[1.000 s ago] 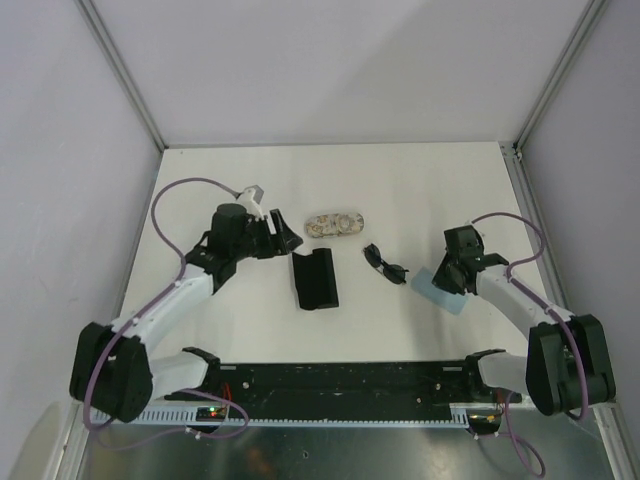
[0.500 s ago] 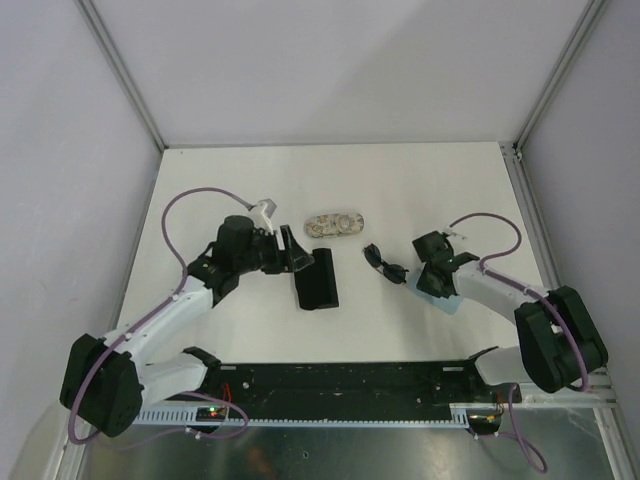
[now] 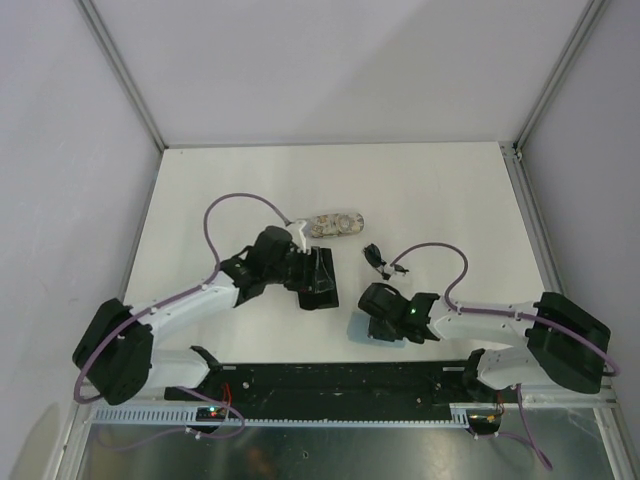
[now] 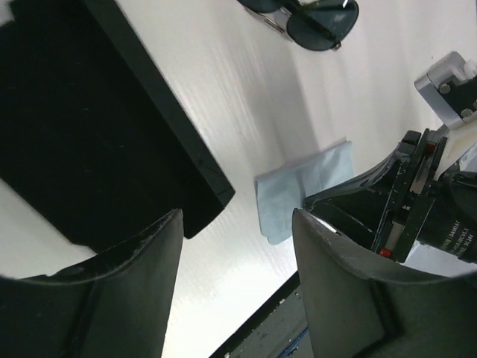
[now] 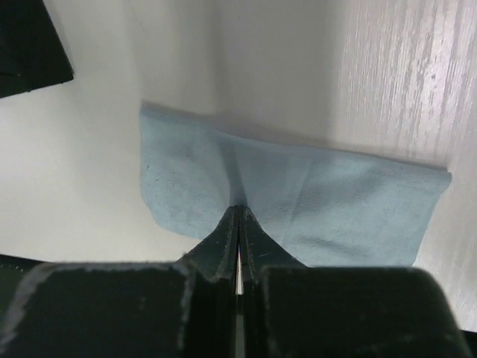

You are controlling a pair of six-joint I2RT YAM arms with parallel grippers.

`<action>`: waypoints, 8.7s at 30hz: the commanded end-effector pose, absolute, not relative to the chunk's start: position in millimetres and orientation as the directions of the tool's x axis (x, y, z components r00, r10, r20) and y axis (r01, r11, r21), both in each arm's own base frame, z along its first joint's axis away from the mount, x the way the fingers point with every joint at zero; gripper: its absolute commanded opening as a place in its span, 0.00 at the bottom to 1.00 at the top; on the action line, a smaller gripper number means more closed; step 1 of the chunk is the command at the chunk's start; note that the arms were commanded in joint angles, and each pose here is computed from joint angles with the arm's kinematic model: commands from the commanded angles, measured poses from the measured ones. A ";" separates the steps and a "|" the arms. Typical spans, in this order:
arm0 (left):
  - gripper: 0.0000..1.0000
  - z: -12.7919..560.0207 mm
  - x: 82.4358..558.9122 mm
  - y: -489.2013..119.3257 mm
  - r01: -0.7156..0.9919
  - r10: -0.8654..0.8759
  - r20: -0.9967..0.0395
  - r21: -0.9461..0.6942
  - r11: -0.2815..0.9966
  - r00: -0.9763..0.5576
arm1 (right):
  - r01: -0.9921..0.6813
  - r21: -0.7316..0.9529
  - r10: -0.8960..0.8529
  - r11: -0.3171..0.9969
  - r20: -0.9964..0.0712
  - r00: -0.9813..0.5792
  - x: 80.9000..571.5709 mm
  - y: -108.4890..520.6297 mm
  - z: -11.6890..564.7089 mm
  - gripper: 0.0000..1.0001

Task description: Organize the sunglasses

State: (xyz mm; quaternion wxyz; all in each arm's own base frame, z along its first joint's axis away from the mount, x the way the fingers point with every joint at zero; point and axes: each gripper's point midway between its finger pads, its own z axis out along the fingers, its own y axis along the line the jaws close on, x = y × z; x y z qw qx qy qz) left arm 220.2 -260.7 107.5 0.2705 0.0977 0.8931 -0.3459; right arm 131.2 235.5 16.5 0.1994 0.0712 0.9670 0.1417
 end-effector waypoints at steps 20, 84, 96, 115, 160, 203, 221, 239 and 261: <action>0.43 93.4 207.2 -368.7 0.757 0.415 -0.667 -0.362 0.544 -0.618 | 0.119 0.263 0.221 0.958 -0.405 -0.887 155.6 137.2 44.3 0.35; 0.27 11.9 161.9 -342.4 0.806 0.669 -0.452 -0.288 0.517 -0.590 | 0.092 0.149 0.141 0.985 -0.366 -0.920 144.0 136.4 17.5 0.00; 0.12 2.8 151.2 -349.4 0.803 0.687 -0.417 -0.344 0.487 -0.596 | 0.091 0.160 0.144 0.983 -0.363 -0.920 143.9 138.4 17.8 0.00; 0.00 54.8 173.6 -351.3 0.766 0.545 -0.550 -0.344 0.542 -0.633 | -0.013 0.257 0.098 0.966 -0.412 -0.906 147.5 168.5 48.3 0.00; 0.00 141.7 292.6 -170.2 0.266 0.014 -0.662 -0.281 0.922 -0.750 | -0.312 0.539 0.040 0.782 -0.543 -0.839 197.0 412.3 134.8 0.00; 0.00 68.4 346.8 -261.7 0.430 0.224 -0.600 -0.223 0.875 -0.768 | -0.041 0.337 0.136 0.941 -0.484 -0.865 236.4 343.5 47.7 0.00; 0.00 75.4 355.1 -273.0 0.453 0.220 -0.634 -0.232 0.861 -0.742 | -0.018 0.301 0.142 0.953 -0.502 -0.853 241.9 328.9 50.5 0.00; 0.00 60.6 351.9 -278.8 0.451 0.229 -0.607 -0.242 0.859 -0.761 | -0.004 0.280 0.148 0.960 -0.521 -0.841 251.6 313.2 60.0 0.00; 0.00 33.5 342.0 -272.1 0.428 0.252 -0.561 -0.208 0.879 -0.789 | -0.001 0.237 0.119 0.971 -0.491 -0.863 251.6 305.1 42.9 0.00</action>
